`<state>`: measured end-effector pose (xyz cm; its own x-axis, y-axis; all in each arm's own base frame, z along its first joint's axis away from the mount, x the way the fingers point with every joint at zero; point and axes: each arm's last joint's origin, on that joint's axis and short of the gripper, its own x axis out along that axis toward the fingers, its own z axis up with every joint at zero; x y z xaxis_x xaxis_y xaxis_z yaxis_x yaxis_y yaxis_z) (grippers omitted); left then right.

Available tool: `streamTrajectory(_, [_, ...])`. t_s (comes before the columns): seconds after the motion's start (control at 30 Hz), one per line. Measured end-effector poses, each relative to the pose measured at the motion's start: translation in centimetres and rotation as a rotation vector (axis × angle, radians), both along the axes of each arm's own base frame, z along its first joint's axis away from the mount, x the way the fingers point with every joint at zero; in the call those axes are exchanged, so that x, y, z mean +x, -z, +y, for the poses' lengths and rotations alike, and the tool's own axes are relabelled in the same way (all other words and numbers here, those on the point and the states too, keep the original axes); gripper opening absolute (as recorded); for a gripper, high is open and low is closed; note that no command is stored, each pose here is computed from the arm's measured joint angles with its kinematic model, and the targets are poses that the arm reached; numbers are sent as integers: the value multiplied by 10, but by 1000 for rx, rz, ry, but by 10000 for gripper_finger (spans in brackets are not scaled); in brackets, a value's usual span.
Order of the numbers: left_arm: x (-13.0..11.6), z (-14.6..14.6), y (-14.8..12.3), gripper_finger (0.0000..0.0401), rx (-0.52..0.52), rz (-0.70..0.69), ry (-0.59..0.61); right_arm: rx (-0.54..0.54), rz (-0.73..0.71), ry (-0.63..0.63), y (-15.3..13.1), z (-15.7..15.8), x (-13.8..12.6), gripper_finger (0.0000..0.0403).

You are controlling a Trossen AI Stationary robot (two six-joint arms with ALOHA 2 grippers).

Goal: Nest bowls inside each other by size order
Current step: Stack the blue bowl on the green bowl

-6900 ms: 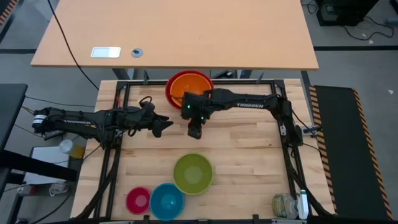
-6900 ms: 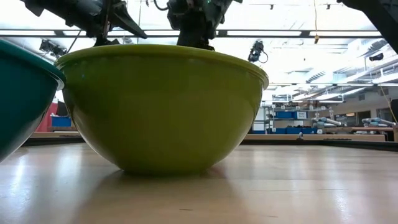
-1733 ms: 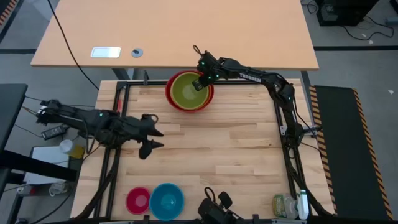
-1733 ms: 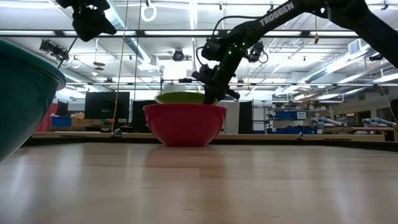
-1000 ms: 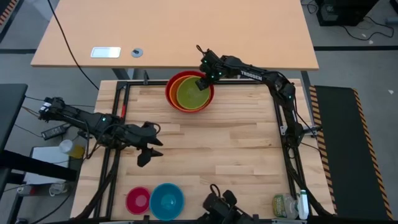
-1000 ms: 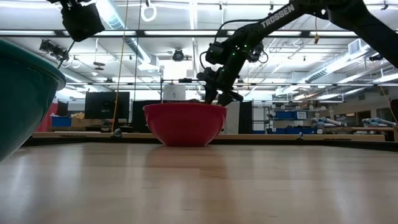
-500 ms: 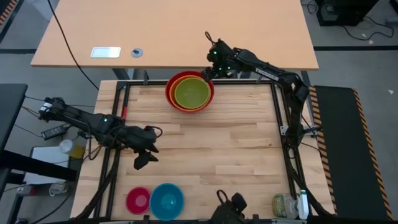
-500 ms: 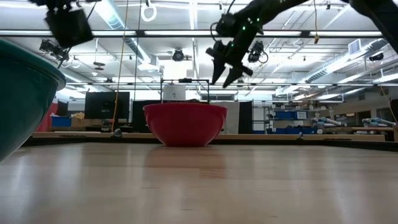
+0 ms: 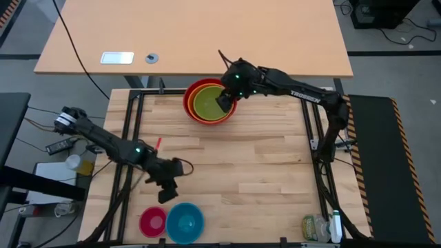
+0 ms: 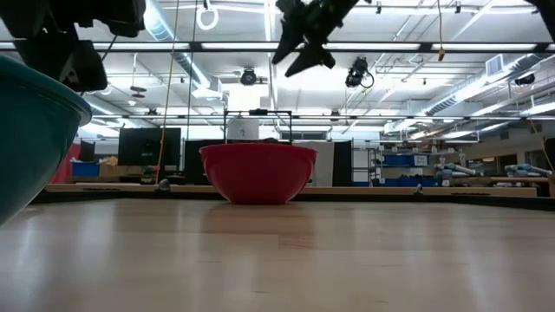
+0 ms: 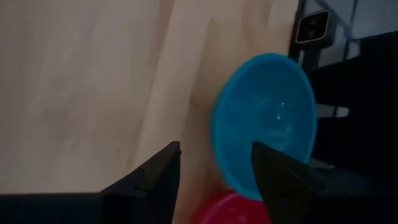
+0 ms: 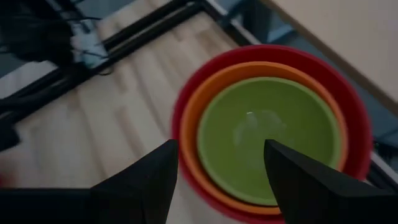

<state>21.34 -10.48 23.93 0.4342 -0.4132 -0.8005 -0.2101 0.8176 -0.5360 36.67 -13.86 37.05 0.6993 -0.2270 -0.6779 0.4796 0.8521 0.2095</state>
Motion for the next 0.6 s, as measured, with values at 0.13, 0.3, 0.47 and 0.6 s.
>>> streamTrajectory(0.13, [17, -16, 11, 198, 20, 76, -26, 23, -22, -79, -10, 13, -6, 242])
streamTrajectory(0.3, [36, -36, 25, 198, 18, 134, -91, -23, -9, -217, -20, 42, -10, 242])
streamTrajectory(0.47, [45, -50, 34, 198, 24, 205, -114, -31, 13, -363, -20, 73, -7, 242])
streamTrajectory(0.6, [47, -57, 41, 198, 51, 236, -99, -53, -1, -429, -21, 95, -2, 242])
